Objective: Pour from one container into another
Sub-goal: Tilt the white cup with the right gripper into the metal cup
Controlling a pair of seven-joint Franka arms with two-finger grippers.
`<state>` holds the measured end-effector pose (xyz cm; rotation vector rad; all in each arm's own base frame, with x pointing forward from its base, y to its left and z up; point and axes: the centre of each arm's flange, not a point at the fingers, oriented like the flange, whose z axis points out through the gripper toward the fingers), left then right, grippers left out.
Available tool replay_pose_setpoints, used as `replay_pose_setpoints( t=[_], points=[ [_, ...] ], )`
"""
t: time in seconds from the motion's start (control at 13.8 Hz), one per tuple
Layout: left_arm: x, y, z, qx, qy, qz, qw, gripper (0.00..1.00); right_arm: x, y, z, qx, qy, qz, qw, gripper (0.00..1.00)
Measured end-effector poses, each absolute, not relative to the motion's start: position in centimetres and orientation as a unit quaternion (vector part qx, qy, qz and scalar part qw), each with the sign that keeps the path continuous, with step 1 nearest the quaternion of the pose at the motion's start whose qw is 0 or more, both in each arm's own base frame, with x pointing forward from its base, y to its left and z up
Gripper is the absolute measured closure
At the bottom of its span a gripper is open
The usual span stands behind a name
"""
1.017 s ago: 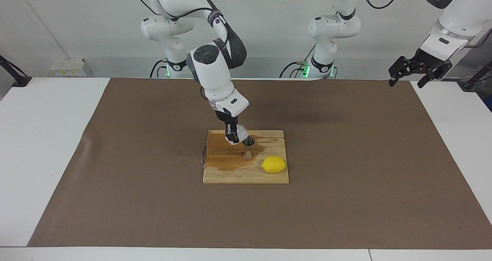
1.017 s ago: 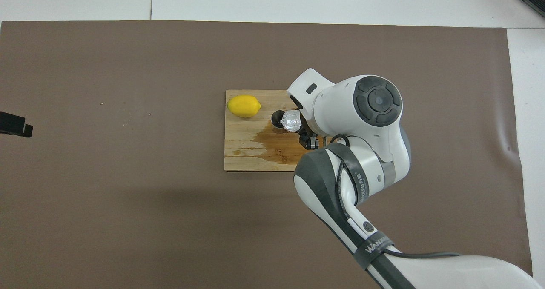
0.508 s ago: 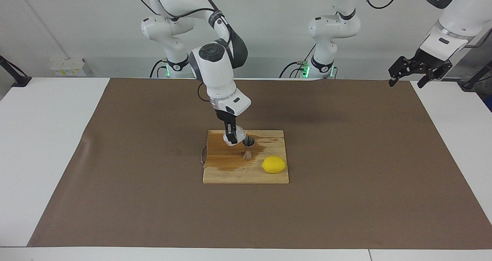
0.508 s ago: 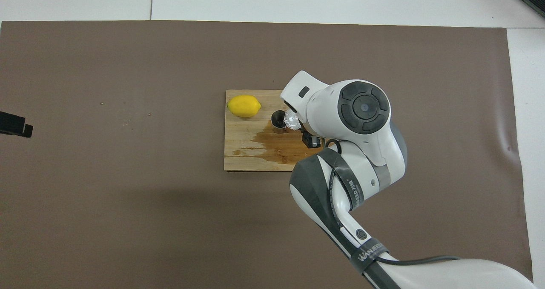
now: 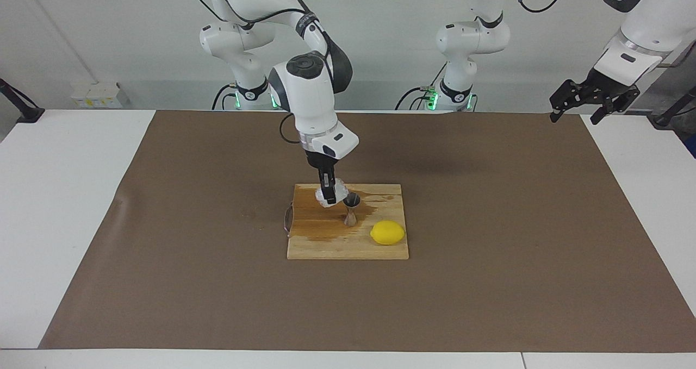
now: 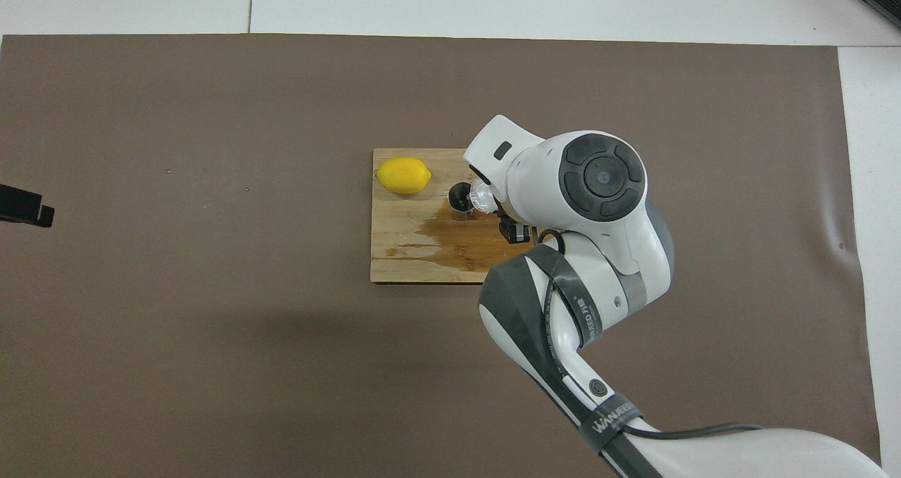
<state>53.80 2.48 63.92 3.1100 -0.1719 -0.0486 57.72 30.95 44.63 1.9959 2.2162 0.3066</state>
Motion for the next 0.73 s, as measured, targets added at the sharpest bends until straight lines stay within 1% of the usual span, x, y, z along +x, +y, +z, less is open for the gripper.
replay_pose_setpoints(
  t=[0.73],
  points=[
    [53.8,2.48,63.92,0.998,-0.055,-0.016,0.013,0.0,57.87,31.06,44.42,0.664,0.737,0.106,0.072,0.5]
  ],
)
